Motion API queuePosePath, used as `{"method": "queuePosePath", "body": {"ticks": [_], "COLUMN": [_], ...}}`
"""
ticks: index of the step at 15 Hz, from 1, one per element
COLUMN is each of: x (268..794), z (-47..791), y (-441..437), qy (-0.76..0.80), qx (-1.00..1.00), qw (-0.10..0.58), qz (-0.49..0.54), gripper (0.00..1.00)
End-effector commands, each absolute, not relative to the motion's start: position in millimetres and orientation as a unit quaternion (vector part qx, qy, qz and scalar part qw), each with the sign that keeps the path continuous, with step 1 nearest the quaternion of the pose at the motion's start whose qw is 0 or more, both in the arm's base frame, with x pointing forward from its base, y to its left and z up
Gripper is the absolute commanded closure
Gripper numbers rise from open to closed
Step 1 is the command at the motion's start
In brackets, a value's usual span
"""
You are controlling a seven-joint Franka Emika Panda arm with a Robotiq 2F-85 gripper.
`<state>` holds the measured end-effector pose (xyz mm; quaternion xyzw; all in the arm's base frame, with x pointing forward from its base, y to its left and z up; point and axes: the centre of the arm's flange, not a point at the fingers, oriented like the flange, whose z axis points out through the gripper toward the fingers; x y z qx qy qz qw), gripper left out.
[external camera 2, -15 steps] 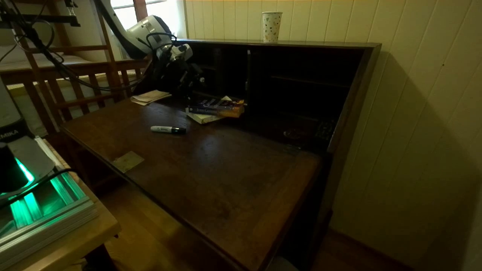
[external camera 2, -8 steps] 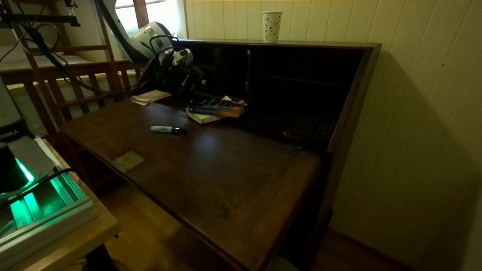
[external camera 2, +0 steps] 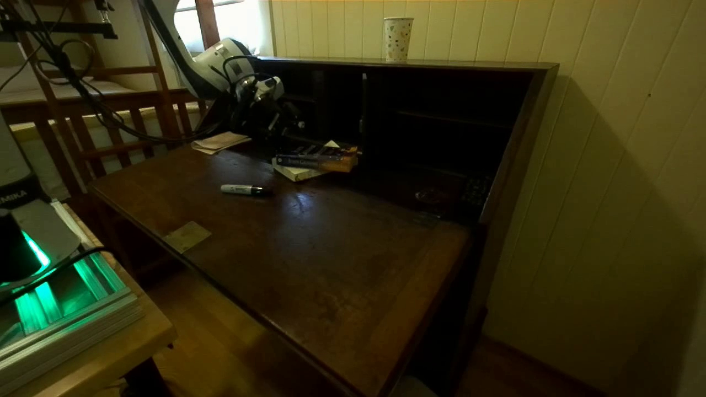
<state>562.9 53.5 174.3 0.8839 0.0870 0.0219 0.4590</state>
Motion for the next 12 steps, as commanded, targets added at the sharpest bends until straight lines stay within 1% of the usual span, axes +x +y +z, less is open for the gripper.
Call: {"method": "queuePosePath", "body": {"ticks": [1,2,3,4,5,6,7,10,11,12], "x": [571.1,570.8,570.4,570.4,570.4,570.1,569.3,567.5,567.1,566.3], "z": [169.8,170.3,170.9,172.5,174.4,176.3,178.0,180.2,179.6,179.3], "y": [55.1,55.3,55.6,55.9,56.4,56.9,57.8,60.5,60.8,61.4], "qy": [0.098,0.098,0.097,0.095,0.092,0.089,0.086,0.086,0.086,0.086], "qx": [0.875,0.874,0.873,0.871,0.870,0.868,0.866,0.861,0.860,0.859], "qw": [0.473,0.476,0.479,0.482,0.485,0.489,0.492,0.501,0.503,0.505], "qz": [0.018,0.015,0.012,0.009,0.005,0.001,-0.005,-0.018,-0.021,-0.024], "gripper": [0.40,0.46,0.31,0.10,0.07,0.02,0.00,0.00,0.25,0.28]}}
